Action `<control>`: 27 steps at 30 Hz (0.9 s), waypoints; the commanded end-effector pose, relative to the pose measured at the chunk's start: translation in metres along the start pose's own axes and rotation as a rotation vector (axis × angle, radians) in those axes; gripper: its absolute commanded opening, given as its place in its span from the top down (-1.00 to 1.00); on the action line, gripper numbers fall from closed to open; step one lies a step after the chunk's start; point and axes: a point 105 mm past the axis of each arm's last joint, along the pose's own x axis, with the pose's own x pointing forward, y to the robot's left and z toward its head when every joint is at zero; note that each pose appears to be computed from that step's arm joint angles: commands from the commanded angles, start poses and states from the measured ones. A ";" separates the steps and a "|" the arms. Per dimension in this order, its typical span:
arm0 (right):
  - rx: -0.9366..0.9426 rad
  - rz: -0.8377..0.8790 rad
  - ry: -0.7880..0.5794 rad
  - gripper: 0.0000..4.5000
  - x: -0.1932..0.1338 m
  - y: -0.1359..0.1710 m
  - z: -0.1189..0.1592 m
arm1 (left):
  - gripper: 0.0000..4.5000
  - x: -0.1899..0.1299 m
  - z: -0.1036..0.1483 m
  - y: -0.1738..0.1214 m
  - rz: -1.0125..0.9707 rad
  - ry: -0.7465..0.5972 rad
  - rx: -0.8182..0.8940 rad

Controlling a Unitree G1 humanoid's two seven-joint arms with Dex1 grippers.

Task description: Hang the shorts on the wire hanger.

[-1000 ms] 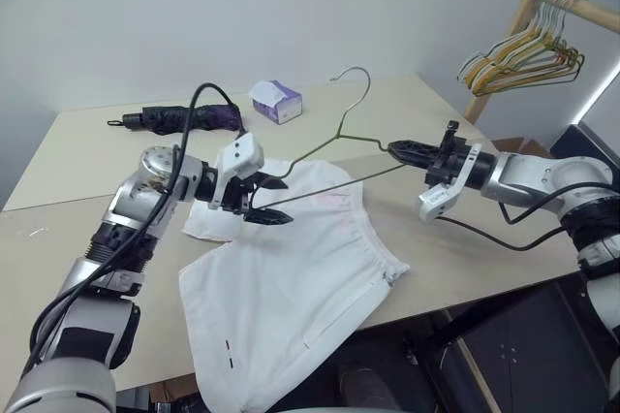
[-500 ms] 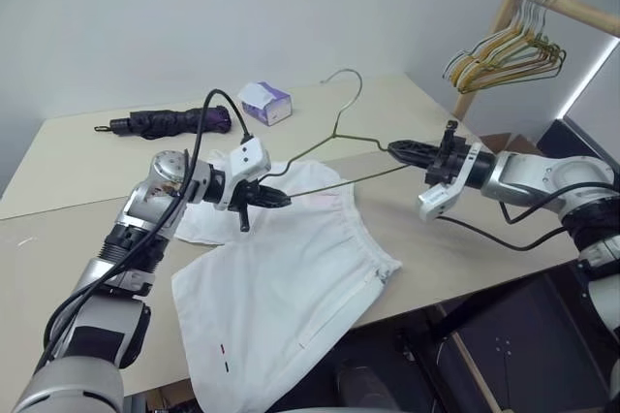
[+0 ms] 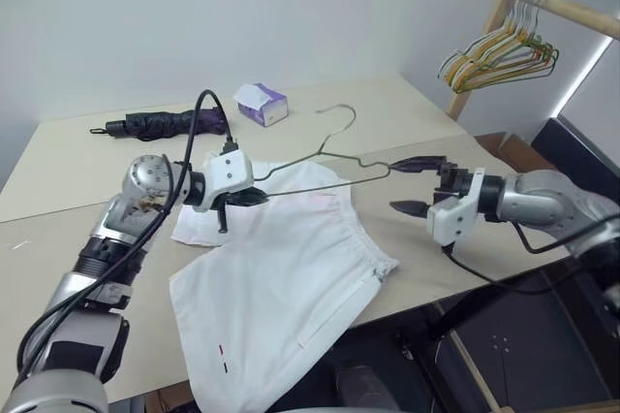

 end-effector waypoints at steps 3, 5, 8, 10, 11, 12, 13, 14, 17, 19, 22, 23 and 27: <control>0.424 0.130 -0.060 -0.98 -0.014 -0.024 0.017 | 1.00 -0.016 0.013 -0.004 -0.006 -0.035 0.193; 0.459 0.154 -0.003 -0.98 -0.009 -0.023 0.011 | 1.00 -0.016 0.020 -0.010 -0.036 -0.075 0.186; 0.509 0.180 0.045 -0.98 0.003 -0.023 0.007 | 1.00 -0.017 0.028 -0.017 -0.058 -0.111 0.182; 0.508 0.237 0.058 -0.98 0.011 -0.018 0.008 | 1.00 -0.018 0.031 -0.018 -0.062 -0.118 0.186; 0.504 0.266 0.072 -0.98 0.014 -0.015 0.008 | 1.00 -0.018 0.031 -0.019 -0.062 -0.117 0.188; 0.493 0.293 0.090 -0.98 0.017 -0.012 0.007 | 1.00 -0.017 0.031 -0.019 -0.061 -0.116 0.189; 0.491 0.324 0.113 -0.98 0.019 -0.008 0.006 | 1.00 -0.017 0.032 -0.019 -0.058 -0.116 0.189; 0.496 0.336 0.128 -0.91 0.023 -0.006 0.004 | 1.00 -0.016 0.032 -0.018 -0.057 -0.116 0.190; 0.497 0.372 0.124 -0.58 0.026 -0.005 0.007 | 1.00 -0.016 0.033 -0.019 -0.058 -0.114 0.195; 0.506 0.373 0.113 -0.28 0.027 -0.006 0.011 | 1.00 -0.015 0.033 -0.019 -0.058 -0.113 0.197; 0.505 0.374 0.103 0.19 0.027 -0.006 0.014 | 1.00 -0.014 0.033 -0.020 -0.061 -0.115 0.197; 0.505 0.374 0.103 0.38 0.027 -0.005 0.014 | 1.00 -0.014 0.034 -0.020 -0.064 -0.117 0.199; 0.517 0.373 0.091 0.99 0.027 -0.005 0.017 | 1.00 -0.013 0.033 -0.021 -0.071 -0.115 0.210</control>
